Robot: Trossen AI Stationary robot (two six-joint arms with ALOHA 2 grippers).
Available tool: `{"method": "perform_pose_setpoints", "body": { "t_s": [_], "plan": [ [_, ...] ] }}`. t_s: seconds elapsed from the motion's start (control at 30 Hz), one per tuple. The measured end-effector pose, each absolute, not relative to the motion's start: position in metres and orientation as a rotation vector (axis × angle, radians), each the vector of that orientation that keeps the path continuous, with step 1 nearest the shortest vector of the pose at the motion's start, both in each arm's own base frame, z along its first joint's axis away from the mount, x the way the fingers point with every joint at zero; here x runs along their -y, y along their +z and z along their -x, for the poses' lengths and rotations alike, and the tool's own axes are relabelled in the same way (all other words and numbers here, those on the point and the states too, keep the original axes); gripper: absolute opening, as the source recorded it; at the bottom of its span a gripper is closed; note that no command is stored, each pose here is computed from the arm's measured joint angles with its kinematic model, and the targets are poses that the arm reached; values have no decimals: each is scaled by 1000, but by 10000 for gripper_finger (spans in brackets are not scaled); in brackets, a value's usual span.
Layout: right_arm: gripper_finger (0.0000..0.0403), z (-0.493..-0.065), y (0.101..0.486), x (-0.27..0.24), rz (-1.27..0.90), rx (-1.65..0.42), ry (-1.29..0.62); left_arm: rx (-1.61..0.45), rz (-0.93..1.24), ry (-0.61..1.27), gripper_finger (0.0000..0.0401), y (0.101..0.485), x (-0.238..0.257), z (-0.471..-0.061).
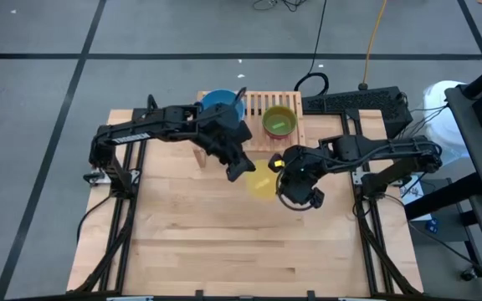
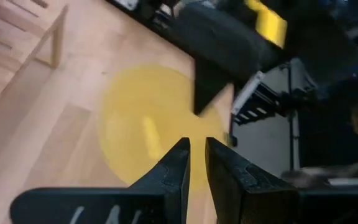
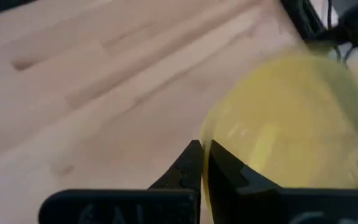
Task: Place and stack bowls onto a shelf
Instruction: Stack the yellow bowl on top of the light green bowl on the shelf
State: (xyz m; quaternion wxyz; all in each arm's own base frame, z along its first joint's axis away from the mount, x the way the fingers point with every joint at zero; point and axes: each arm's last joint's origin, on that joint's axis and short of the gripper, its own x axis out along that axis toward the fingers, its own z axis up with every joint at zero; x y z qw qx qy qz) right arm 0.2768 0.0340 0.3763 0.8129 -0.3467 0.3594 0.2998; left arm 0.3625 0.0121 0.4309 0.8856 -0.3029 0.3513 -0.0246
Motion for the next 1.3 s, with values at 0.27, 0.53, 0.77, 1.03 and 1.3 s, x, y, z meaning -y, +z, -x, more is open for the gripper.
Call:
{"method": "perform_pose_setpoints", "body": {
  "t_s": [0.27, 0.53, 0.77, 1.03, 1.3],
  "plan": [
    [0, -264, 390, -22, 788, -765, 506, -663, 594, -101, 53, 454, -13, -339],
    [0, -242, 408, 14, 722, -775, 261, -581, 551, -99, 53, 481, -12, -304],
    [0, -227, 413, 57, 628, -820, 100, -509, 510, 17, 53, 500, -15, -268],
    [0, -222, 402, 98, 543, -867, 119, -460, 485, 82, 53, 515, -15, -234],
    [0, -229, 383, 134, 478, -918, 137, -433, 466, 160, 53, 521, -15, -211]
  ]
}}
